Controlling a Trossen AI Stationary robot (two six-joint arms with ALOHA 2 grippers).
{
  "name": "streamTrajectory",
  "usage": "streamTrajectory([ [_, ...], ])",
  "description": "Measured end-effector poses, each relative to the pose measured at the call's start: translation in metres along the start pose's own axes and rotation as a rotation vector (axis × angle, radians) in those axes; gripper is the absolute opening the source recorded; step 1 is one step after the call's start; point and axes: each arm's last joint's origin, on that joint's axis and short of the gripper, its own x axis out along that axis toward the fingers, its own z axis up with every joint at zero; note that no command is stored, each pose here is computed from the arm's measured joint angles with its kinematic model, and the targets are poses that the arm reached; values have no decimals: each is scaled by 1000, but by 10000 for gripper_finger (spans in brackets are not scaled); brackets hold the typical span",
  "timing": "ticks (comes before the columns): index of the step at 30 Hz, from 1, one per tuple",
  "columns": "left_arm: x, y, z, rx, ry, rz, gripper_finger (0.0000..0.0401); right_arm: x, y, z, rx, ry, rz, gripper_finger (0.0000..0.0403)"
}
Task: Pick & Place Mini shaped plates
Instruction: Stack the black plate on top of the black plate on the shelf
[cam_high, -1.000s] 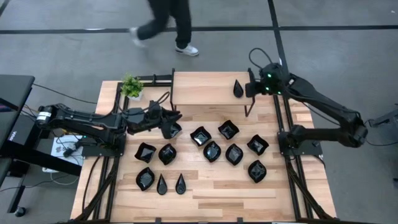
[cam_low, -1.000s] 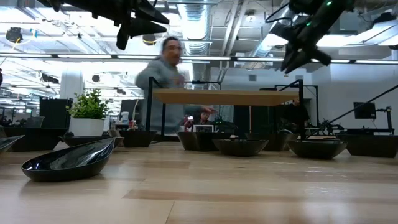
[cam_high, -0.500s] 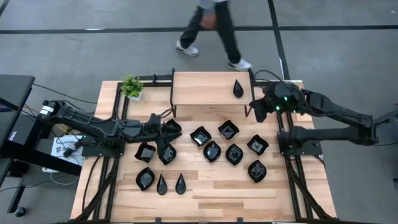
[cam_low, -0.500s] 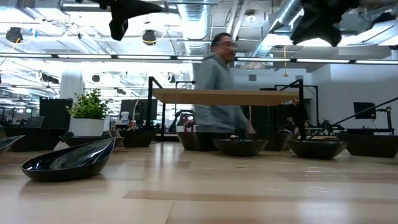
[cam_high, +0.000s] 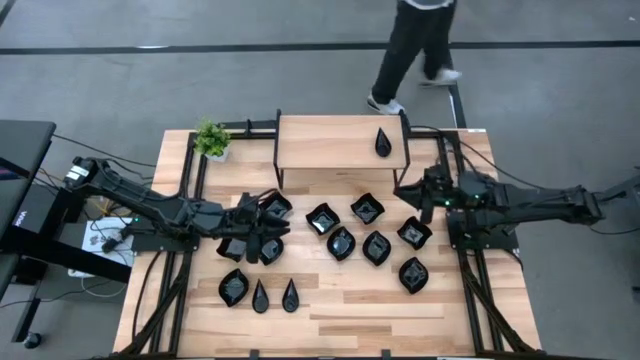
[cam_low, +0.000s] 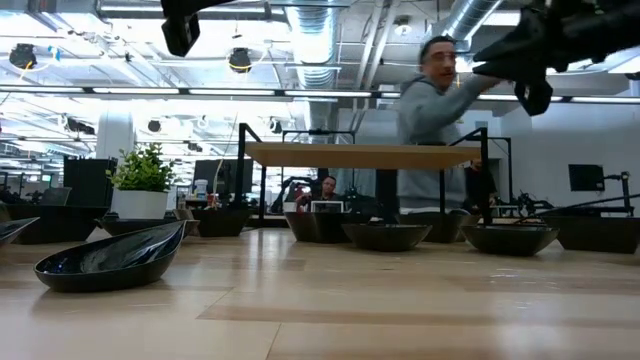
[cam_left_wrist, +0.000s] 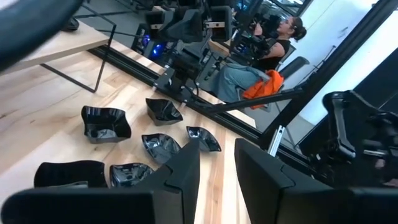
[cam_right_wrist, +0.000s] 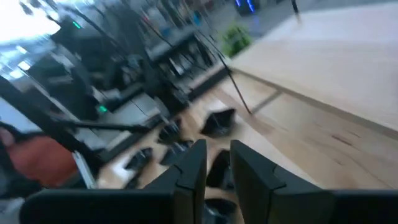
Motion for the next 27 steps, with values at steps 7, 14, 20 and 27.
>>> streamTrajectory([
  [7,0,1,1,4,-2,0,102,-20,-6,-2,-14,-193,61,67],
  [14,-1,-4,5,60,115,-122,102,-41,-9,2,-23,-317,128,67],
  [20,-7,-9,4,-103,432,-161,102,-43,-8,3,-22,-324,138,67],
  [27,-9,-18,-4,-413,582,-197,102,-43,-8,3,23,-307,170,67],
])
